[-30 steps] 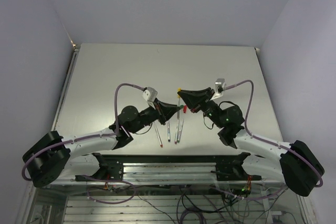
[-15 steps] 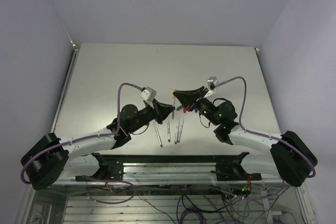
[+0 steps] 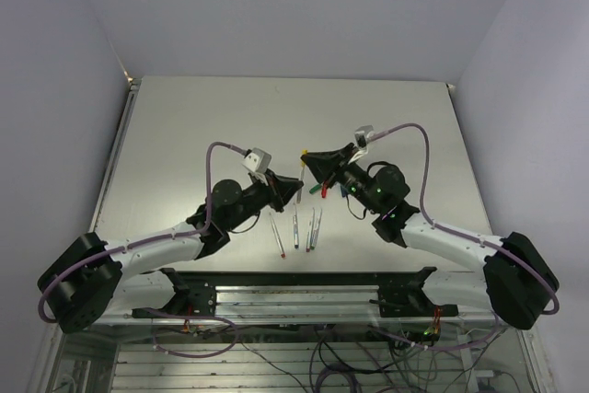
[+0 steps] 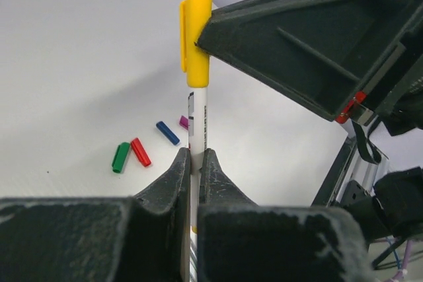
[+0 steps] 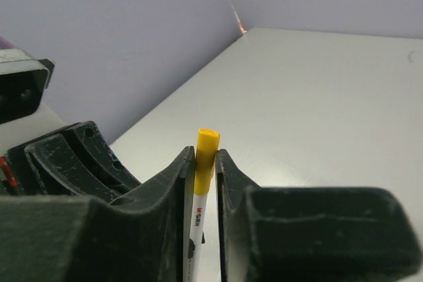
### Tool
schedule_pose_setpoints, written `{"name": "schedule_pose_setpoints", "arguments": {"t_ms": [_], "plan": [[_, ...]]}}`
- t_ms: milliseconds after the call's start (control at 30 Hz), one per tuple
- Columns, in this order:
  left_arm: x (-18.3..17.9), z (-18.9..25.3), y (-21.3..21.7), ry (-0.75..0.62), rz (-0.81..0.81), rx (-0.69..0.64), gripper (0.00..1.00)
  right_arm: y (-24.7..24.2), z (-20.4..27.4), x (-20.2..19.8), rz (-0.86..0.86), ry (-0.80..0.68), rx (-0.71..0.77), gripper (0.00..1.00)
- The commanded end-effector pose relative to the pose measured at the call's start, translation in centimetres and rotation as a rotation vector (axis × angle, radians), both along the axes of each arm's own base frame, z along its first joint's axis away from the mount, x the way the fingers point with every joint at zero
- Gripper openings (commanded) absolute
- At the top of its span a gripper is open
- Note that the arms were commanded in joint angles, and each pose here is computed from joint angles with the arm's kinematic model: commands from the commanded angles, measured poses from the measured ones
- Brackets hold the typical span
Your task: Insert the pens into the pen caps
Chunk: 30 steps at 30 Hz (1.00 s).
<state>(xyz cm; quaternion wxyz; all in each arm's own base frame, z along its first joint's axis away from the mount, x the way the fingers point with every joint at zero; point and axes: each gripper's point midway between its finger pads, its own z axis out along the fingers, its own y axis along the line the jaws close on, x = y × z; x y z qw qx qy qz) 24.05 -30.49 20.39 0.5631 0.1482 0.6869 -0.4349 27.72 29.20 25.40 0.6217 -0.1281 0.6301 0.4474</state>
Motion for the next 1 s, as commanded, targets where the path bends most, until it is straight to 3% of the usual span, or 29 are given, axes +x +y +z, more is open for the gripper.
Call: {"name": "schedule_pose_setpoints", "arguments": {"t_ms": [0, 67, 200, 267, 300, 467, 633, 967], "plan": [[2.1, 3.8, 0.7, -0.066, 0.098, -0.085, 0.07, -1.9, 0.5, 1.9, -0.150, -0.027, -0.129, 0.24], [2.4, 1.9, 1.2, -0.024, 0.130, -0.037, 0.07, -2.9, 3.3, 2.4, -0.213, -0.083, -0.098, 0.38], [2.9, -0.7, 2.0, 0.030, 0.183, 0.036, 0.07, -4.7, 6.5, 2.7, -0.301, -0.138, -0.058, 0.82], [3.3, -1.2, 2.4, 0.036, 0.209, 0.059, 0.07, -5.3, 7.1, 2.9, -0.337, -0.139, -0.060, 0.96], [3.5, -1.4, 2.6, 0.041, 0.223, 0.075, 0.07, -5.6, 7.2, 3.0, -0.351, -0.135, -0.065, 0.99], [5.6, -2.6, 4.7, 0.072, 0.377, 0.204, 0.07, -7.7, 6.1, 3.5, -0.451, -0.109, -0.099, 0.98], [7.8, -5.5, 8.1, 0.192, 0.538, 0.360, 0.07, -11.5, 4.0, 4.0, -0.639, -0.026, -0.104, 0.98], [9.8, -11.8, 12.3, 0.407, 0.633, 0.501, 0.07, -14.0, 0.8, 4.0, -0.754, 0.061, -0.164, 0.91]]}}
